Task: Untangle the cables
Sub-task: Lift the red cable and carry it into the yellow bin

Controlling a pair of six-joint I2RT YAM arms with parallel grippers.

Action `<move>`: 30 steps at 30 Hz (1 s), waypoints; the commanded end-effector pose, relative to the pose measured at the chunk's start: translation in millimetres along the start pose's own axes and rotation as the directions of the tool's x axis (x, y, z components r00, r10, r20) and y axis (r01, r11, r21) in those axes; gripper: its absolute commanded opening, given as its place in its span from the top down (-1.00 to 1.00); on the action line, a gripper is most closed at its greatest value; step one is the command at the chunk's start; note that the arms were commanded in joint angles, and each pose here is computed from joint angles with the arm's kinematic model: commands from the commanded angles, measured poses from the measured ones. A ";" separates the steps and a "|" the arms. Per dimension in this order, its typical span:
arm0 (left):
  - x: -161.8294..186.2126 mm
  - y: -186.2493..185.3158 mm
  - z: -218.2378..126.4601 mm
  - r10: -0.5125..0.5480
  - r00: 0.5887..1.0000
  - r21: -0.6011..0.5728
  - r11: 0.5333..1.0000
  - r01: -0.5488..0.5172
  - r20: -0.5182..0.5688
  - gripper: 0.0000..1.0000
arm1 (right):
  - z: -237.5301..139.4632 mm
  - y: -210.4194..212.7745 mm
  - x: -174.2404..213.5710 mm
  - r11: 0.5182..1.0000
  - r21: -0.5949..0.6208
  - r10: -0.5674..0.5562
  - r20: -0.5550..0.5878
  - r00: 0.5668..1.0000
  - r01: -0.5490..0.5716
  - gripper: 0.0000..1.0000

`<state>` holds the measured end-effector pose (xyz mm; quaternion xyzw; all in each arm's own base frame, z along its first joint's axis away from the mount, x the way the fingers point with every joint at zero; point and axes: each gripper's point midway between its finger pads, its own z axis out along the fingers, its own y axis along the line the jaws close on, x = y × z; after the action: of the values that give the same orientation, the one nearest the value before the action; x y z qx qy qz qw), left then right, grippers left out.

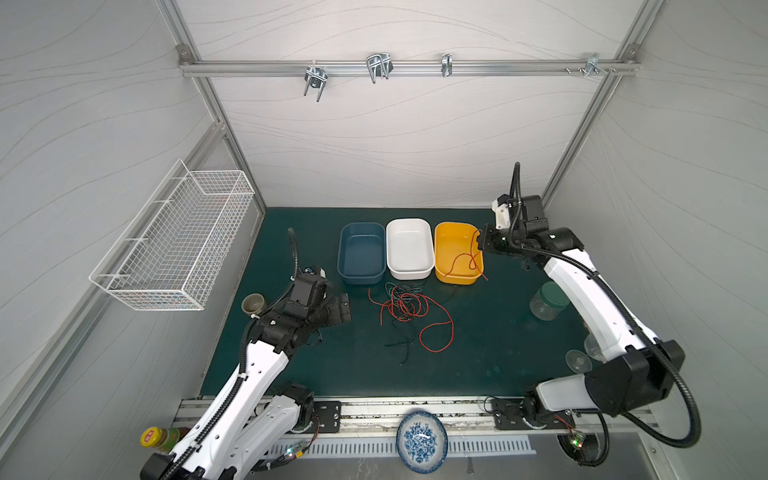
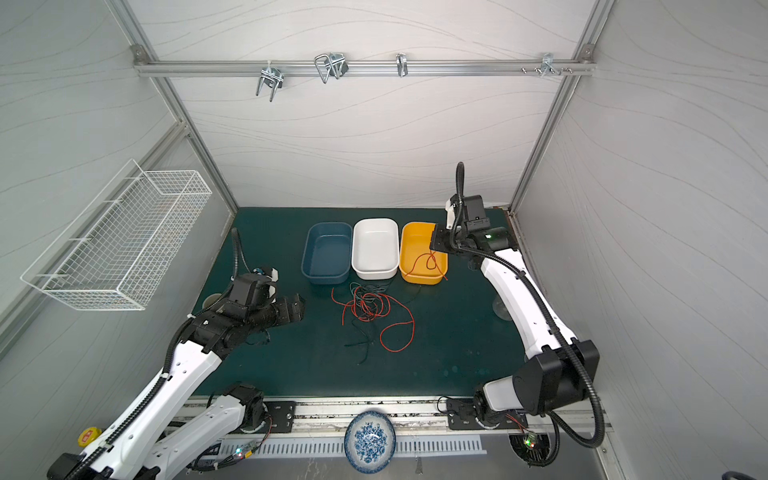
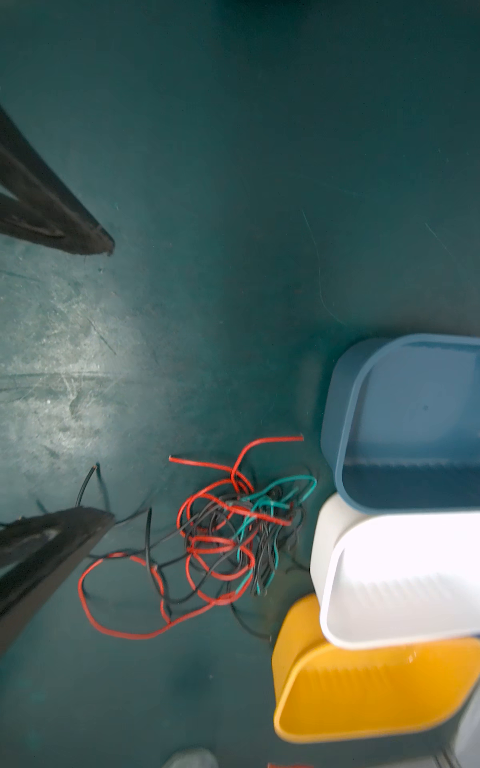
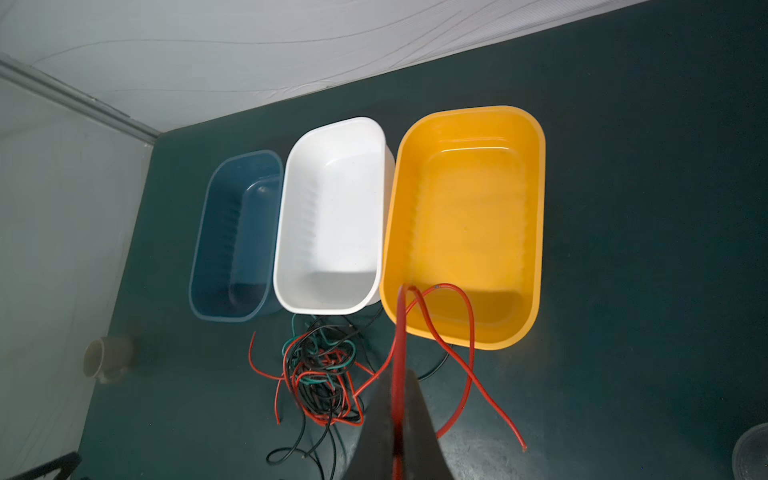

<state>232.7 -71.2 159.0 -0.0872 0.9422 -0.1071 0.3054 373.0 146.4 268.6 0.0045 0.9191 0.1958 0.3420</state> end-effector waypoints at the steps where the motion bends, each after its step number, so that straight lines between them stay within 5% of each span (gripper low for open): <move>1: -10.8 0.3 -3.3 0.017 1.000 -0.028 0.999 -0.016 0.024 -0.91 | -0.2 -1.0 -22.4 1.000 0.016 0.021 0.068 0.997 -0.022 1.00; 30: -12.1 -1.5 -13.1 0.058 0.998 -0.056 0.997 -0.056 0.034 -0.88 | 112.9 -29.0 -36.6 0.980 0.144 -0.117 -0.141 0.983 0.137 1.00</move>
<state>228.6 -65.6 159.3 -0.0757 0.9485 -0.0673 0.3003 474.0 159.0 213.2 -0.0264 0.9428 0.1198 0.3100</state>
